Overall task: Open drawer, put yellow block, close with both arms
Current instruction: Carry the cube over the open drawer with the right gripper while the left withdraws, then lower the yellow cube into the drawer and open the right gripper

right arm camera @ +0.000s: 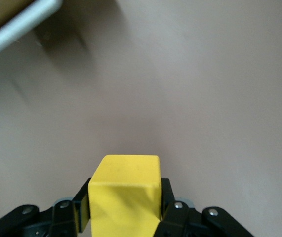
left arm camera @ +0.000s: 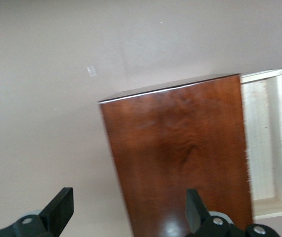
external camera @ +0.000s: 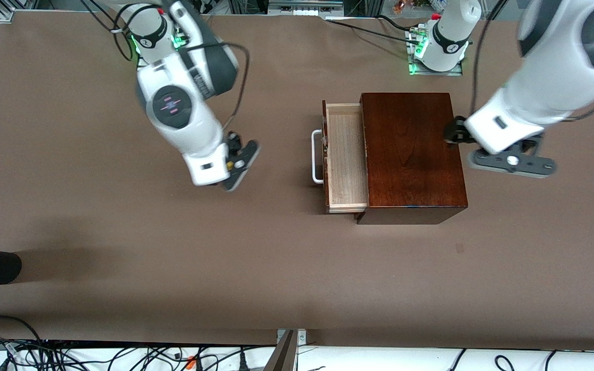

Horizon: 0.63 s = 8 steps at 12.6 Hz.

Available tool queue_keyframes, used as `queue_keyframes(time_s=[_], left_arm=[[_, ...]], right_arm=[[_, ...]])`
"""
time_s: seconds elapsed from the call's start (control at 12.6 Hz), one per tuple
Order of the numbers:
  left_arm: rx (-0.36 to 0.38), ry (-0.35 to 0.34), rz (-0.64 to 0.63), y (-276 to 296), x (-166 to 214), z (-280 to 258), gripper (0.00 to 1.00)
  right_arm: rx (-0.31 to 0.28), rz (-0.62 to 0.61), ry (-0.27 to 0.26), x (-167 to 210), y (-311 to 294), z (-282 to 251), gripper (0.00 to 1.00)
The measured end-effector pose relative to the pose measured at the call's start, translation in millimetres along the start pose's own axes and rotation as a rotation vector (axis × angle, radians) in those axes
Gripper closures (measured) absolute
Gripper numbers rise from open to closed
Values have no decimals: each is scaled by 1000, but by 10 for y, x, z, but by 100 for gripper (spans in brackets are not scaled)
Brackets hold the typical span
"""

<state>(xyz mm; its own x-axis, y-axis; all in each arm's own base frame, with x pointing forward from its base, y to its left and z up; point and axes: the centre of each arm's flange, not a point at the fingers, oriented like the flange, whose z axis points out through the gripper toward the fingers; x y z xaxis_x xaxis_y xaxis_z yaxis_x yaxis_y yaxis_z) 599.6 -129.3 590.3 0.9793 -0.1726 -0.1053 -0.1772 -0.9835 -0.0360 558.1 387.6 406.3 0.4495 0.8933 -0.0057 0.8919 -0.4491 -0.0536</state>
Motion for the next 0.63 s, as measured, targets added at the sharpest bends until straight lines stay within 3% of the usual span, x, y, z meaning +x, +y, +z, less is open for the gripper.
queue_keyframes(time_s=[0.32, 0.63], left_arm=[[-16, 34, -42, -638, -466, 173, 0], [-58, 125, -108, -909, -569, 334, 0]], right_arm=[[-50, -186, 24, 809, -979, 129, 44], [-103, -295, 86, 1416, -1875, 73, 44]])
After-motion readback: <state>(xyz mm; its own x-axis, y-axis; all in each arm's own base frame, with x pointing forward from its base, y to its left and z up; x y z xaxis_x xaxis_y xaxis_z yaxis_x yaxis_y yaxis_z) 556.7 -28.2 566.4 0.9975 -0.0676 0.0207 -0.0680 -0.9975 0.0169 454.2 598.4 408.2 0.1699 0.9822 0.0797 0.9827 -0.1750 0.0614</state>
